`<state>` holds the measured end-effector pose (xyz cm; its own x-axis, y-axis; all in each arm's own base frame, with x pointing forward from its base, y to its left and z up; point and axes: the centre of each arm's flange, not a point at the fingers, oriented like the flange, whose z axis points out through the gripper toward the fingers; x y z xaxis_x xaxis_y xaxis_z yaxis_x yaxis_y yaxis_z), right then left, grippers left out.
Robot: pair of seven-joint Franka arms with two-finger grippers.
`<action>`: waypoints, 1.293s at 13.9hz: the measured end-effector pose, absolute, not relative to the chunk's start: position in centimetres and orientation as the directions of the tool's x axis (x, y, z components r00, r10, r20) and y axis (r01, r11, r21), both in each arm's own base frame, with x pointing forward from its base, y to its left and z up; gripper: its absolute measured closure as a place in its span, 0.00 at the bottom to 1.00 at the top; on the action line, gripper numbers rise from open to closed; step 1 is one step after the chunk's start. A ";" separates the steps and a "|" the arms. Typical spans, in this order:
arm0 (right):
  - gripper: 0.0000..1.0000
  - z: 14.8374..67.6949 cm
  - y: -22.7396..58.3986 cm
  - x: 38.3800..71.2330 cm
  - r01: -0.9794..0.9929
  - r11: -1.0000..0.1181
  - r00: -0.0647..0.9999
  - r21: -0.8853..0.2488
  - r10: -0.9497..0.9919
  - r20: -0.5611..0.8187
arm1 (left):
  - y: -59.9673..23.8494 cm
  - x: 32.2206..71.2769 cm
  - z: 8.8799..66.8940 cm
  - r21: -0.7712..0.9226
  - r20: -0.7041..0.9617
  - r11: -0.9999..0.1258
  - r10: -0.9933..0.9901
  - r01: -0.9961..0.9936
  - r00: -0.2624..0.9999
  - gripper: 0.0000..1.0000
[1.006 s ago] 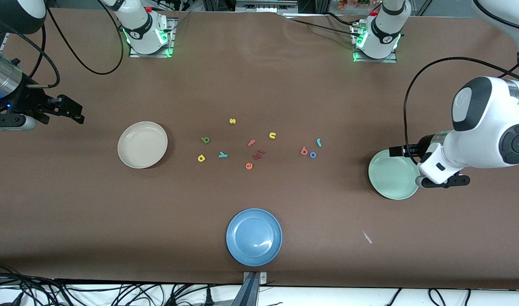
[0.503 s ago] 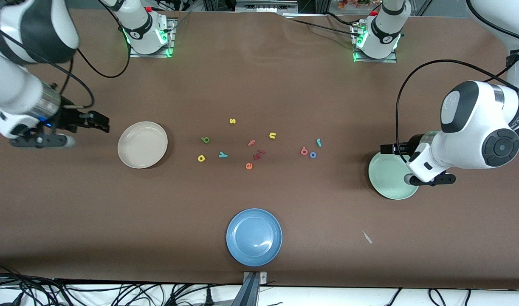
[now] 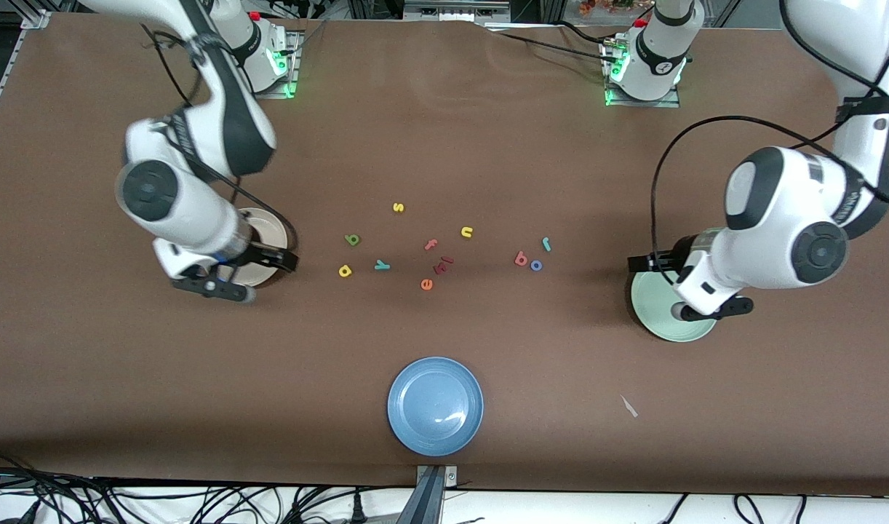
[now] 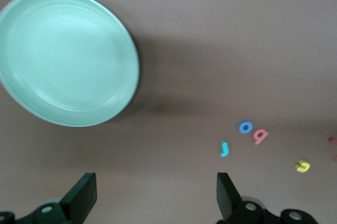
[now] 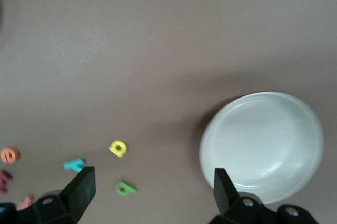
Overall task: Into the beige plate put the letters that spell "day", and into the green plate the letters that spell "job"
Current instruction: 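Move both grippers down to the scattered foam letters, then grasp teal j and yellow letter with the left and right grippers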
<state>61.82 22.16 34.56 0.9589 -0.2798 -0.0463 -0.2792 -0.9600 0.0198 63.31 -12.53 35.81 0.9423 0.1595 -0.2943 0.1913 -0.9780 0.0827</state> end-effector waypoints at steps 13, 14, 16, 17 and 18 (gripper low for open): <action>0.35 21.1 29.7 59.4 -0.624 -0.781 0.781 0.026 -0.624 -0.017 | -24.2 54.1 20.1 0.082 -0.286 -0.972 0.190 0.221 0.939 0.31; 0.35 20.4 29.8 59.0 -0.625 -0.780 0.780 0.027 -0.625 -0.017 | -24.7 53.8 19.8 0.078 -0.291 -0.972 0.189 0.220 0.938 0.36; 0.35 19.6 29.7 58.4 -0.625 -0.779 0.779 0.035 -0.626 -0.020 | -25.6 53.5 19.7 0.076 -0.290 -0.972 0.190 0.221 0.938 0.36; 0.35 19.3 29.7 58.1 -0.625 -0.780 0.780 0.041 -0.626 -0.022 | -25.9 53.4 19.6 0.076 -0.288 -0.972 0.191 0.221 0.938 0.37; 0.35 19.0 29.6 57.8 -0.624 -0.780 0.780 0.046 -0.626 -0.025 | -26.1 53.3 19.5 0.078 -0.284 -0.972 0.193 0.224 0.939 0.37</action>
<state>57.85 29.60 18.98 0.7796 -0.6257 -0.0245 -0.6244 -0.7798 0.0460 53.30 -26.14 19.52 0.9390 0.1933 -0.2844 0.2235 -0.9716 0.0776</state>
